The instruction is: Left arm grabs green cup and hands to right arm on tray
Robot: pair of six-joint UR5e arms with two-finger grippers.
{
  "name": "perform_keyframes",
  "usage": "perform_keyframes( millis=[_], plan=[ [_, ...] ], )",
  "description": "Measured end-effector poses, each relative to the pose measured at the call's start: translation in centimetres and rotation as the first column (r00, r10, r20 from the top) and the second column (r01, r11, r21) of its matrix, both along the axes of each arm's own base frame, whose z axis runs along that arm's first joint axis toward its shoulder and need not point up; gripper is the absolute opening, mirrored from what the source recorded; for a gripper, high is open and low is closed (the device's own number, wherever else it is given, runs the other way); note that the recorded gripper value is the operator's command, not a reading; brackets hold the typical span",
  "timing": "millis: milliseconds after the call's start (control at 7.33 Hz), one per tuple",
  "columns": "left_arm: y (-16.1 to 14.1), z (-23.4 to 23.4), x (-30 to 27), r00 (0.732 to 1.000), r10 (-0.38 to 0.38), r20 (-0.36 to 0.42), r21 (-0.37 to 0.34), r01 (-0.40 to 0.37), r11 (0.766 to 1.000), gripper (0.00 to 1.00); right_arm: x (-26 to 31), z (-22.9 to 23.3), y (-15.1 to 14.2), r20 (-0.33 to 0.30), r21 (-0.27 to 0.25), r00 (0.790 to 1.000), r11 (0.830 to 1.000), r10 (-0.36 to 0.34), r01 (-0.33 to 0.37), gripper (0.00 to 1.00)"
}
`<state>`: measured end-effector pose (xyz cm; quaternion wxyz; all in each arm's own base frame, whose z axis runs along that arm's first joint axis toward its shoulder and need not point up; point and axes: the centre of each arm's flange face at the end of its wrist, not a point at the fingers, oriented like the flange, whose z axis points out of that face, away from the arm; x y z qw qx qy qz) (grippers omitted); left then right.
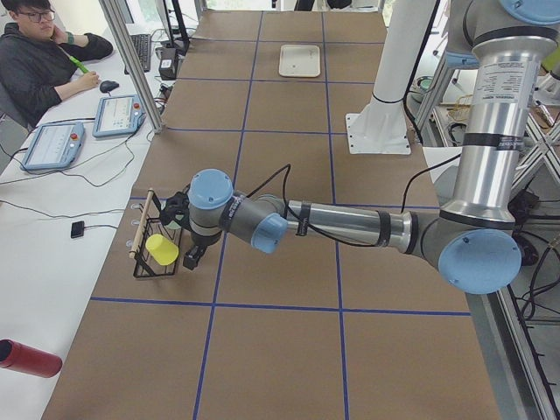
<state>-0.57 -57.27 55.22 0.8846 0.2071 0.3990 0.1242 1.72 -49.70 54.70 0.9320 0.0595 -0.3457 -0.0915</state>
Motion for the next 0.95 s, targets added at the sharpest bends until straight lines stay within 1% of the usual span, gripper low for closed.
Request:
perform_keyframes(
  millis=[136, 273, 545, 682, 818, 955],
  plan=[
    [-2.4, -1.4, 2.7, 1.000, 0.002, -0.016, -0.029, -0.002, 1.000, 1.00, -0.6, -0.3, -0.8, 0.001, 0.003, 1.000, 1.000, -0.009, 0.009, 1.00],
    [-5.1, -2.7, 4.7, 0.999, -0.018, -0.034, -0.081, 0.015, 0.997, 1.00, -1.1, -0.2, -1.5, 0.000, 0.001, 1.000, 1.000, -0.015, 0.015, 1.00],
    [-11.0, -5.7, 8.0, 0.995, -0.079, -0.064, -0.193, 0.065, 0.979, 1.00, -1.5, -0.2, -2.0, 0.001, 0.000, 1.000, 1.000, -0.022, 0.022, 1.00],
    [-13.0, -7.4, 9.8, 0.991, -0.113, -0.073, -0.243, 0.092, 0.966, 1.00, -1.5, -0.2, -2.0, 0.001, -0.001, 1.000, 1.000, -0.022, 0.022, 1.00],
    [-14.4, -8.9, 11.7, 0.988, -0.139, -0.063, -0.276, 0.117, 0.954, 1.00, -1.6, -0.1, -2.0, 0.001, -0.002, 1.000, 1.000, -0.023, 0.023, 1.00],
    [-15.4, -10.2, 13.9, 0.988, -0.153, -0.027, -0.289, 0.139, 0.947, 1.00, -1.6, -0.1, -2.0, 0.000, -0.002, 1.000, 1.000, -0.023, 0.023, 1.00]
  ],
)
